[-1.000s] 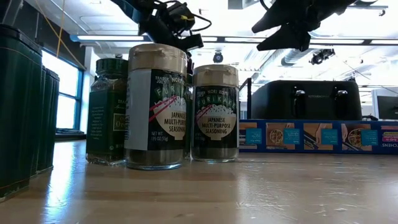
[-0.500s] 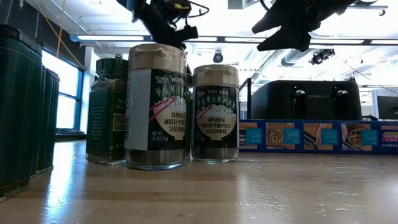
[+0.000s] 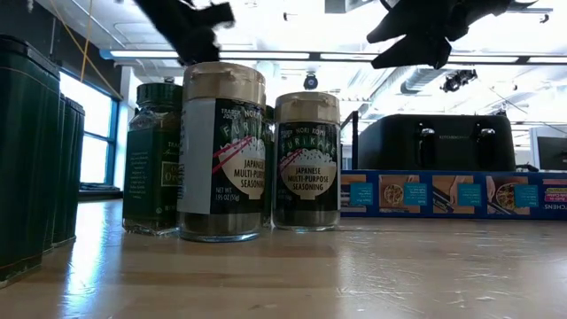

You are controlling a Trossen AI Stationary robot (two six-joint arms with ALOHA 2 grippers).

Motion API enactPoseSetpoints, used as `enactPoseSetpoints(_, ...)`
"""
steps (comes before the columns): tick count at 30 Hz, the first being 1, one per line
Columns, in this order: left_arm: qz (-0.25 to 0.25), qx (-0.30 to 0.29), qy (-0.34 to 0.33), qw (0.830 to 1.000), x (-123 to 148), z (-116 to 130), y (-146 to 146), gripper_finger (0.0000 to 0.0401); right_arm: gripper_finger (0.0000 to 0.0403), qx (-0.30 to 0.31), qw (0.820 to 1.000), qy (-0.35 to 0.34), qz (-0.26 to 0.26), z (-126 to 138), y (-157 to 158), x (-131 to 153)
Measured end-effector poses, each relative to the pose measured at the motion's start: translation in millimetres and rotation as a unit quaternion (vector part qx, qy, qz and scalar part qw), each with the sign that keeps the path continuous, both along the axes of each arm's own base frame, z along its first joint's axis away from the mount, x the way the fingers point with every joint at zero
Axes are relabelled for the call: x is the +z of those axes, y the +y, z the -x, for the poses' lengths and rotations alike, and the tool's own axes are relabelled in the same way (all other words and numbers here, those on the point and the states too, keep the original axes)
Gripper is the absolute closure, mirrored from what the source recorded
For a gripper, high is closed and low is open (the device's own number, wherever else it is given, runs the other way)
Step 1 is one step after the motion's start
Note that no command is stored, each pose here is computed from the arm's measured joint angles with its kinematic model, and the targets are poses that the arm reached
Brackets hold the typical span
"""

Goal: Shelf spices
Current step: Put the left white seasoning bottle on the shelf

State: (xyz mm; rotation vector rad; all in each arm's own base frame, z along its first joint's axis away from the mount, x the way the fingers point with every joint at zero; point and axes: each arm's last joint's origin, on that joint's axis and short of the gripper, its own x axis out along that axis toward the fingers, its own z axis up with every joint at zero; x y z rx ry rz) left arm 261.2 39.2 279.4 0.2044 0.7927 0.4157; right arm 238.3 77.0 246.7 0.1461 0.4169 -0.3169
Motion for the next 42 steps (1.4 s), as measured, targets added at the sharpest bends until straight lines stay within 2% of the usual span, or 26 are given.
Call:
enactPoseSetpoints(5, -0.004, 0.019, -0.053, 0.998, -1.8, 31.5, -37.3, 0.0164, 0.0121, 0.001, 1.000, -0.004, 0.006, -1.4, -1.1, 1.0)
enactPoseSetpoints(11, 0.007, 0.043, -0.083, 0.996, -17.0, 57.8, -54.6, 0.0165, 0.0121, 0.012, 0.999, -0.022, 0.021, -3.7, -0.5, 5.4)
enactPoseSetpoints(20, 0.016, 0.056, -0.077, 0.995, -33.1, 66.3, -55.8, 0.0165, 0.0121, 0.013, 0.999, -0.021, 0.021, -3.6, -0.4, 5.2)
enactPoseSetpoints(27, 0.004, 0.048, -0.078, 0.996, -31.6, 64.8, -54.2, 0.0165, 0.0121, 0.014, 1.000, -0.022, 0.017, -3.7, -0.3, 5.3)
enactPoseSetpoints(33, 0.040, -0.029, -0.080, 0.996, -25.7, 67.1, -57.8, 0.0165, 0.0121, 0.014, 1.000, -0.020, 0.018, -3.6, -0.3, 5.0)
enactPoseSetpoints(37, 0.049, -0.047, -0.107, 0.992, -15.1, 76.0, -57.1, 0.0165, 0.0121, 0.018, 1.000, -0.020, 0.016, -3.6, -0.1, 5.0)
enactPoseSetpoints(40, 0.040, -0.070, -0.111, 0.990, -10.3, 81.1, -56.8, 0.0165, 0.0121, 0.018, 1.000, -0.020, 0.016, -3.6, -0.1, 5.0)
enactPoseSetpoints(42, 0.022, -0.089, -0.083, 0.992, -13.1, 82.4, -56.8, 0.0165, 0.0121, 0.018, 1.000, -0.020, 0.016, -3.6, -0.1, 5.0)
